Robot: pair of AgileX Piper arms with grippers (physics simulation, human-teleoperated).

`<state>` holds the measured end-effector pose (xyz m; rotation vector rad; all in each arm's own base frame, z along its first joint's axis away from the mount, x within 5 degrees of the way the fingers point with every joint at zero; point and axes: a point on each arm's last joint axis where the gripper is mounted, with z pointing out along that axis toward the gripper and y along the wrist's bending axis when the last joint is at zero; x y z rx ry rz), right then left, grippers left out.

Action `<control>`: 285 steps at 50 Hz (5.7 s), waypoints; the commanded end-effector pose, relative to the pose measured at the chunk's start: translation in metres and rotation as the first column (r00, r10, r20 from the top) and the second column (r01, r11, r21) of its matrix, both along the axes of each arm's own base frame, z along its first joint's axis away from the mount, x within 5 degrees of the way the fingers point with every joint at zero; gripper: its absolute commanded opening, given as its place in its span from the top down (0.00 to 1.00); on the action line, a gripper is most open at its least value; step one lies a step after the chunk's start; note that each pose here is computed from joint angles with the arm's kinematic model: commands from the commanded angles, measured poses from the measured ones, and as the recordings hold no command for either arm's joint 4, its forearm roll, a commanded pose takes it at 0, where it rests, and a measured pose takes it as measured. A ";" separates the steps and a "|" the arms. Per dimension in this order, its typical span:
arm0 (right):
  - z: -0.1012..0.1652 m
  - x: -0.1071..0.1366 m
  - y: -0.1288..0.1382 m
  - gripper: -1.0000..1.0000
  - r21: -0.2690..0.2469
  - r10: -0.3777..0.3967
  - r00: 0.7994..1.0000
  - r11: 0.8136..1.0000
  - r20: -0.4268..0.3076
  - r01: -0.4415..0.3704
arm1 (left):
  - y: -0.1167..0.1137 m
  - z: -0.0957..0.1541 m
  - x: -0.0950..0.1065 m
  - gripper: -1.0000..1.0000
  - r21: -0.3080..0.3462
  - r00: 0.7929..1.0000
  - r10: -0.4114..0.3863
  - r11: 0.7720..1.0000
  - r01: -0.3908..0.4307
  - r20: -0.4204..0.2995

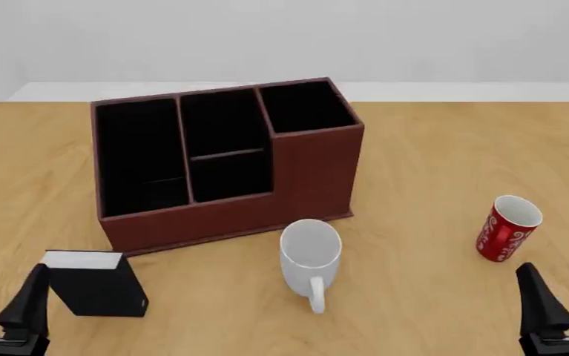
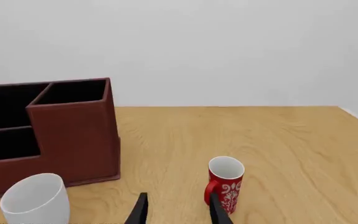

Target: Pick up the red mug and place it to the right of the caddy.

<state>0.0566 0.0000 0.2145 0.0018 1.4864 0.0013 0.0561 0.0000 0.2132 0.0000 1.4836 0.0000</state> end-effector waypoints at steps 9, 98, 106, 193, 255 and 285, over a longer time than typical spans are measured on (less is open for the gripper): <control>0.048 -0.008 0.002 0.00 -0.019 0.041 0.998 0.999 -0.049 -0.042 | 0.000 0.000 0.000 0.00 0.000 1.000 0.000 1.000 0.000 0.000; 0.025 0.096 -0.038 0.00 0.139 -0.207 0.893 0.949 -0.400 0.283 | 0.000 0.000 0.000 0.00 0.000 1.000 0.000 1.000 0.000 0.000; 0.021 0.102 -0.037 0.00 0.148 -0.191 0.893 0.951 -0.407 0.272 | 0.000 0.000 0.000 0.00 0.000 1.000 0.000 1.000 0.000 0.000; -0.048 0.159 -0.038 0.00 0.132 -0.131 0.829 0.962 -0.544 0.239 | 0.000 0.000 0.000 0.00 0.000 1.000 0.000 1.000 0.000 0.000; -0.043 0.148 -0.030 1.00 0.069 -0.115 0.842 0.982 -0.527 0.178 | 0.000 0.000 0.000 0.00 0.000 1.000 0.000 1.000 0.000 0.000; 0.023 0.180 0.014 1.00 -0.076 0.047 0.933 0.994 -0.356 -0.079 | 0.000 0.000 0.000 0.00 0.000 1.000 0.000 1.000 0.000 0.000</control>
